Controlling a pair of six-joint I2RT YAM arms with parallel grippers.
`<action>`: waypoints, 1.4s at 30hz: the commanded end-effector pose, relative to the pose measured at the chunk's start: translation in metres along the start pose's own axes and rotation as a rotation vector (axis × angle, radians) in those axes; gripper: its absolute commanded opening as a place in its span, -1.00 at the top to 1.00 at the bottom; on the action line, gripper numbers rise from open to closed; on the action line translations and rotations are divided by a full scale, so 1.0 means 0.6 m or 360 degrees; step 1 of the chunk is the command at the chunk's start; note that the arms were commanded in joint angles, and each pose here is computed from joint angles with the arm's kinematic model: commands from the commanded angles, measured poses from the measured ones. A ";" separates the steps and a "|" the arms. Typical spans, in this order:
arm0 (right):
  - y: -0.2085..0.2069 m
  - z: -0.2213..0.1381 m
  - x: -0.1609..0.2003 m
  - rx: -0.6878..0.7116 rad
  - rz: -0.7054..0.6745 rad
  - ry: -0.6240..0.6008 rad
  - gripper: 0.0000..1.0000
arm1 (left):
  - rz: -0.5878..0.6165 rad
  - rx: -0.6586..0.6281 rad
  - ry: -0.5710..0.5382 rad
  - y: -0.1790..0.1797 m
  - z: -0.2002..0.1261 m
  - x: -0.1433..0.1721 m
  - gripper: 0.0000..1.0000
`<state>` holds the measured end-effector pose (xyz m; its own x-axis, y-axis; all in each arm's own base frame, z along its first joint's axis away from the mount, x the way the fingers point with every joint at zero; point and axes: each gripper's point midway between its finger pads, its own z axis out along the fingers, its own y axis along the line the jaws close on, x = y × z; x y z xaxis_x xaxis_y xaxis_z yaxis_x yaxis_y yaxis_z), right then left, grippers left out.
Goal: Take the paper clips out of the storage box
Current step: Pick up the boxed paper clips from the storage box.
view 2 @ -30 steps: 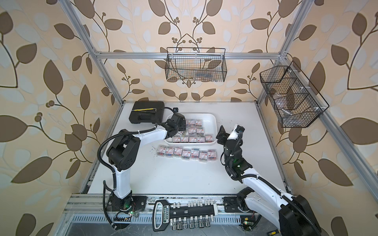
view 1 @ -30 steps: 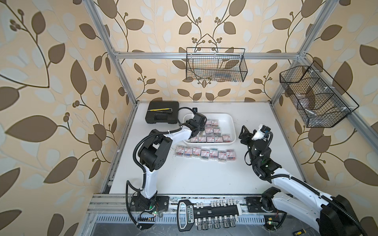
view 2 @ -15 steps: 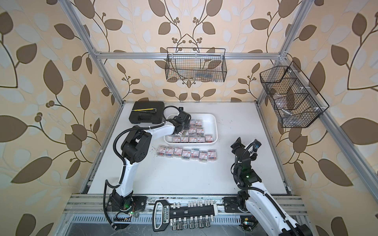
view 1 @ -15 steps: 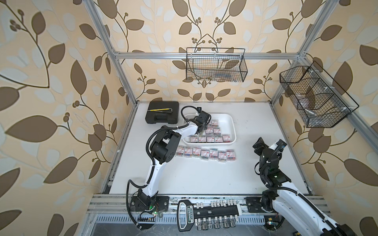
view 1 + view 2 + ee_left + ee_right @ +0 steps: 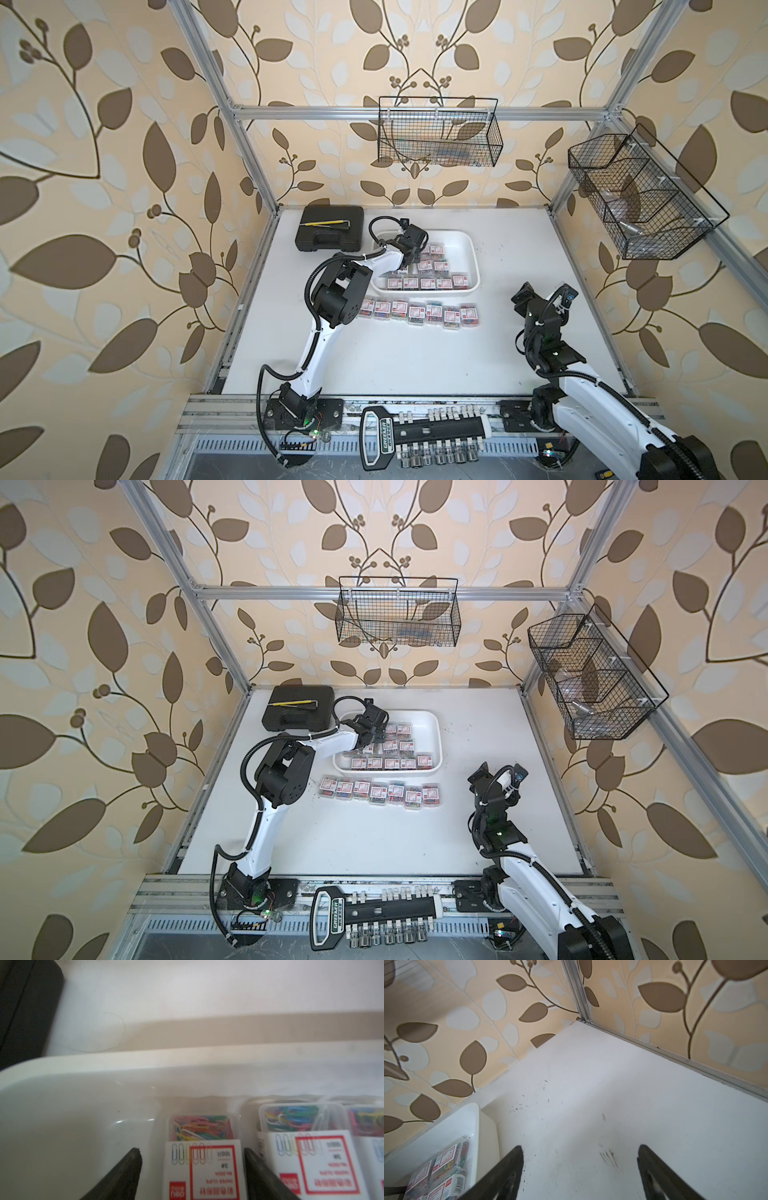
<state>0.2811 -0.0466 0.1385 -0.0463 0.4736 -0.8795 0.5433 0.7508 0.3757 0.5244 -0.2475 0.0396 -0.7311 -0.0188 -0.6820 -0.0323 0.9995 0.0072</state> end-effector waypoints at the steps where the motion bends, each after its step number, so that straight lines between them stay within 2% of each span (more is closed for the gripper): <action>1: 0.010 0.001 -0.009 -0.0023 0.0038 -0.0009 -0.73 | -0.0022 0.0006 -0.0004 0.000 0.001 -0.019 -0.51; 7: 0.010 0.001 -0.009 -0.0024 0.0038 -0.0009 -0.73 | -0.0039 0.0036 0.0030 -0.003 0.011 -0.021 -0.61; 9: 0.010 0.001 -0.009 -0.0027 0.0039 -0.0009 -0.72 | -0.0045 0.0070 0.0031 -0.009 0.012 -0.022 -0.57; 15: 0.013 0.002 -0.008 -0.0035 0.0034 -0.0003 -0.72 | -0.0039 0.0082 0.0040 -0.014 0.017 -0.023 -0.27; 23: 0.017 0.003 -0.006 -0.0044 0.0023 0.0010 -0.73 | -0.0025 0.0147 0.0015 -0.032 0.008 -0.050 -0.10; 30: 0.016 0.003 -0.005 -0.0045 0.0021 0.0013 -0.73 | -0.0037 0.0279 -0.0102 -0.030 -0.104 -0.117 -0.02; 33: 0.017 0.003 -0.005 -0.0053 0.0019 0.0016 -0.73 | -0.0058 0.0286 -0.0135 -0.009 -0.161 -0.122 0.03; 39: 0.018 0.002 -0.004 -0.0058 0.0016 0.0023 -0.73 | -0.0107 0.0219 -0.0191 0.077 -0.264 -0.072 0.07; 42: 0.018 0.002 -0.003 -0.0060 0.0013 0.0027 -0.73 | -0.0141 0.0101 -0.0224 0.139 -0.305 -0.029 0.08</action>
<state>0.2845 -0.0409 0.1332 -0.0766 0.4802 -0.8738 0.5247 0.7646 0.3742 0.4306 -0.1965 0.1766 -0.6616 -0.0757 -0.7460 0.0257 0.9920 -0.1234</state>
